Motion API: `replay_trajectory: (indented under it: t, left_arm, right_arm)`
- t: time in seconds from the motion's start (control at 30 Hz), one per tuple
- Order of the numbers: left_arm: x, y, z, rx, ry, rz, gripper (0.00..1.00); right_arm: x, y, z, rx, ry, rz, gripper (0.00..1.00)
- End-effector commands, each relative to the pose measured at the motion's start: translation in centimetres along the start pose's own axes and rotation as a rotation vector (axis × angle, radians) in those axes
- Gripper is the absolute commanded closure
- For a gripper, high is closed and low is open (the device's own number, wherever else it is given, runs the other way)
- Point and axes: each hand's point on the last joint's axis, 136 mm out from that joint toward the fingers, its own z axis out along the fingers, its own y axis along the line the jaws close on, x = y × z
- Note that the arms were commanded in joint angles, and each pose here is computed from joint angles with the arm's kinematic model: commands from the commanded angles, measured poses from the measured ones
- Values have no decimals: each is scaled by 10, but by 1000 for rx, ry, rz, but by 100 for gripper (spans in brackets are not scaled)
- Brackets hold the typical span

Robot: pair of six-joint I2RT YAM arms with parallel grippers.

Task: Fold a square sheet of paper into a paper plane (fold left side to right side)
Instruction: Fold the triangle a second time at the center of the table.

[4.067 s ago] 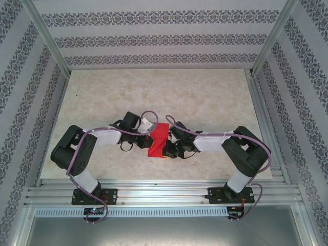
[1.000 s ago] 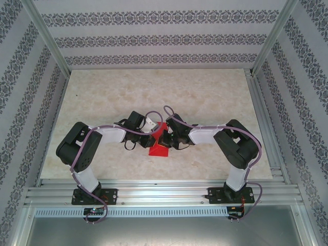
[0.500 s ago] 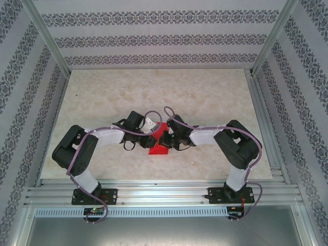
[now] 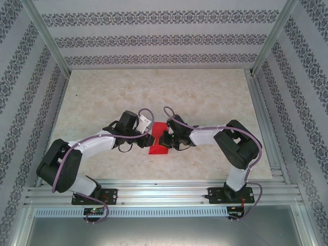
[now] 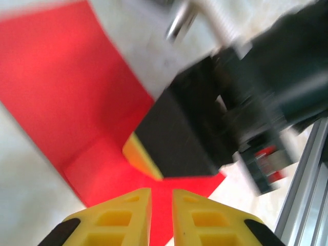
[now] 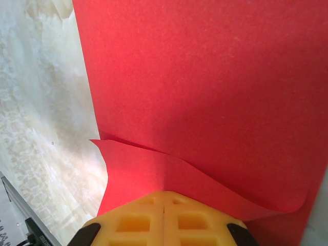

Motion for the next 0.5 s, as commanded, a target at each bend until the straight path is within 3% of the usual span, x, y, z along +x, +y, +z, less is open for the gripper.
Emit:
replay_trajectory:
  t: [0.0,0.47]
  left_arm:
    - [0,-8,8,74,-18,-39,83]
    - [31,1,35,87,96,-63,87]
  right_arm:
    - [22,-35,12,125,69,10,99]
    - [23,-36,11,131,76,9,99]
